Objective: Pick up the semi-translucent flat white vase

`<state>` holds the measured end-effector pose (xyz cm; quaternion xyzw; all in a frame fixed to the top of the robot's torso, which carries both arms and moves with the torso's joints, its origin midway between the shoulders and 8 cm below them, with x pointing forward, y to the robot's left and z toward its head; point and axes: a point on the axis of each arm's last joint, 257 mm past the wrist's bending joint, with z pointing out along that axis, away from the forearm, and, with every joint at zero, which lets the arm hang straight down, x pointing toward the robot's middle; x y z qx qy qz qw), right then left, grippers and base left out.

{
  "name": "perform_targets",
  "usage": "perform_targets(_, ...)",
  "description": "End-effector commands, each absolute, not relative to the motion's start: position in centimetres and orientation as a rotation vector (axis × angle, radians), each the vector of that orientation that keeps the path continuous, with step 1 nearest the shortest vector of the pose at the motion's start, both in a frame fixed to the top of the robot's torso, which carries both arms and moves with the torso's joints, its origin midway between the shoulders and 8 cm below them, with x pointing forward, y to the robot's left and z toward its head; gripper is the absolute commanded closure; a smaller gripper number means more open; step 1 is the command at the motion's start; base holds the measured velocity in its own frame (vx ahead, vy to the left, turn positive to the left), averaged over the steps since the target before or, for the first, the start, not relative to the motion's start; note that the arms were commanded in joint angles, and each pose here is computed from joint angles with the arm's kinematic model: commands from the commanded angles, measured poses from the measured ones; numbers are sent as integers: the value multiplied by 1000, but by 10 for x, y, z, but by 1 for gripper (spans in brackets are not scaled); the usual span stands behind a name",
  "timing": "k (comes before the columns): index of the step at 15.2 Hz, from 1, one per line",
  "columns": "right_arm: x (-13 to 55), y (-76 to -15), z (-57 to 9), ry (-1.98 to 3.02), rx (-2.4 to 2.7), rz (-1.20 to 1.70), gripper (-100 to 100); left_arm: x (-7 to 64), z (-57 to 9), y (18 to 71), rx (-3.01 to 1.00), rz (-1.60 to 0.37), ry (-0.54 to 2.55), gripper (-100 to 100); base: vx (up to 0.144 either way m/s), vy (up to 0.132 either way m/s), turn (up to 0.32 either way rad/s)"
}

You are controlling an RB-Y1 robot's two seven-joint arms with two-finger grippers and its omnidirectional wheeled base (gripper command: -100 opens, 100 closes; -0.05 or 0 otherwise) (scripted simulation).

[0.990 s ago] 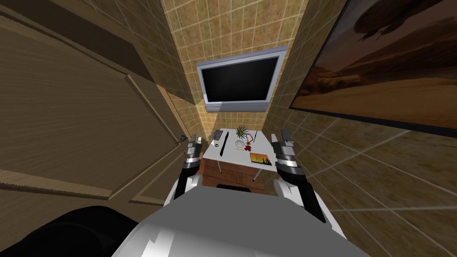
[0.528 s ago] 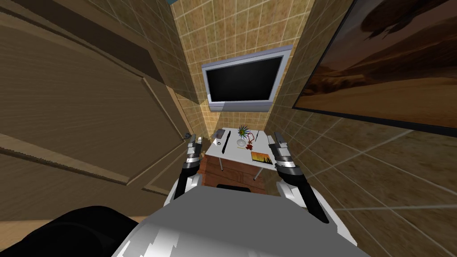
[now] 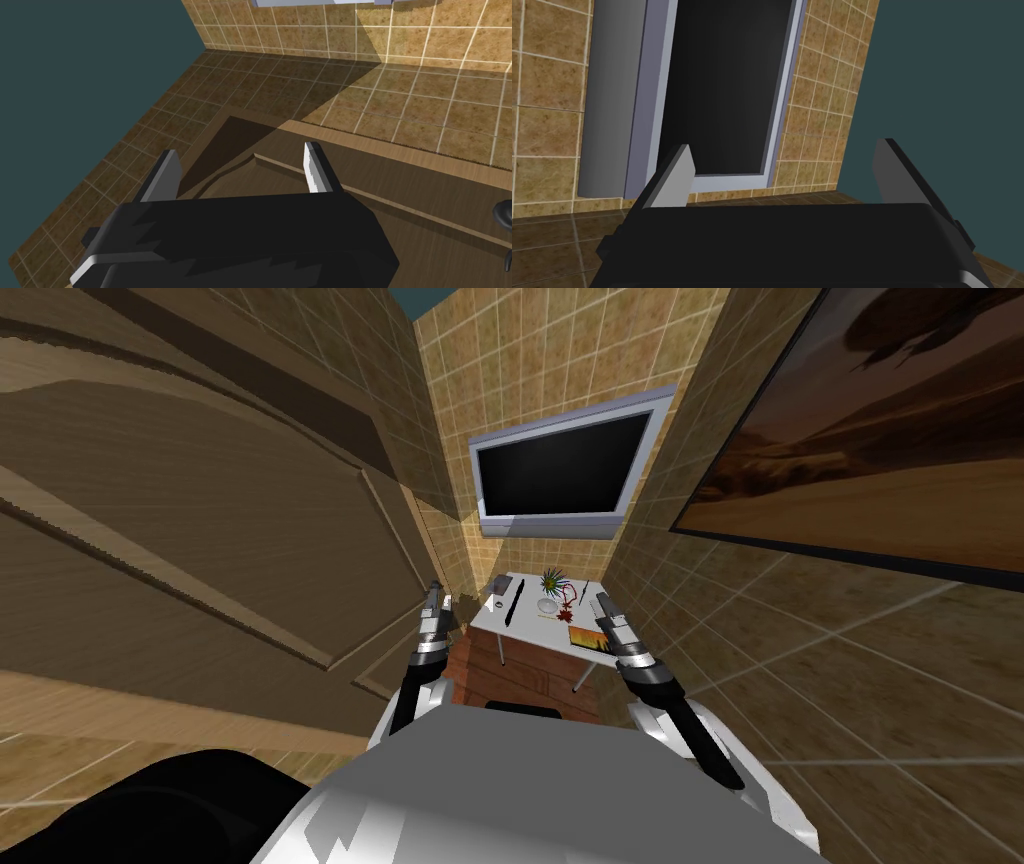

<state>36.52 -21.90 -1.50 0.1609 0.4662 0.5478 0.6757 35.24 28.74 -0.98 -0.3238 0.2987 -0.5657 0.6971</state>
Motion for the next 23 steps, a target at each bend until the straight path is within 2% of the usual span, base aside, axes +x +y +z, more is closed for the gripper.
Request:
perform_targets(1, 366, -215, -25, 1096, 333, 1225, -100, 352, -10, 287, -722, -1262, 666, 0, -63, 1, 156)
perform_targets(14, 365, -210, -116, 1428, 193, 1151, -100, 352, -10, 287, -722, -1262, 666, 0, -50, 16, 170)
perform_targets(23, 350, -238, -207, 1720, 130, 1048, -100, 352, -10, 287, -722, -1262, 666, 0, -17, 27, 226)
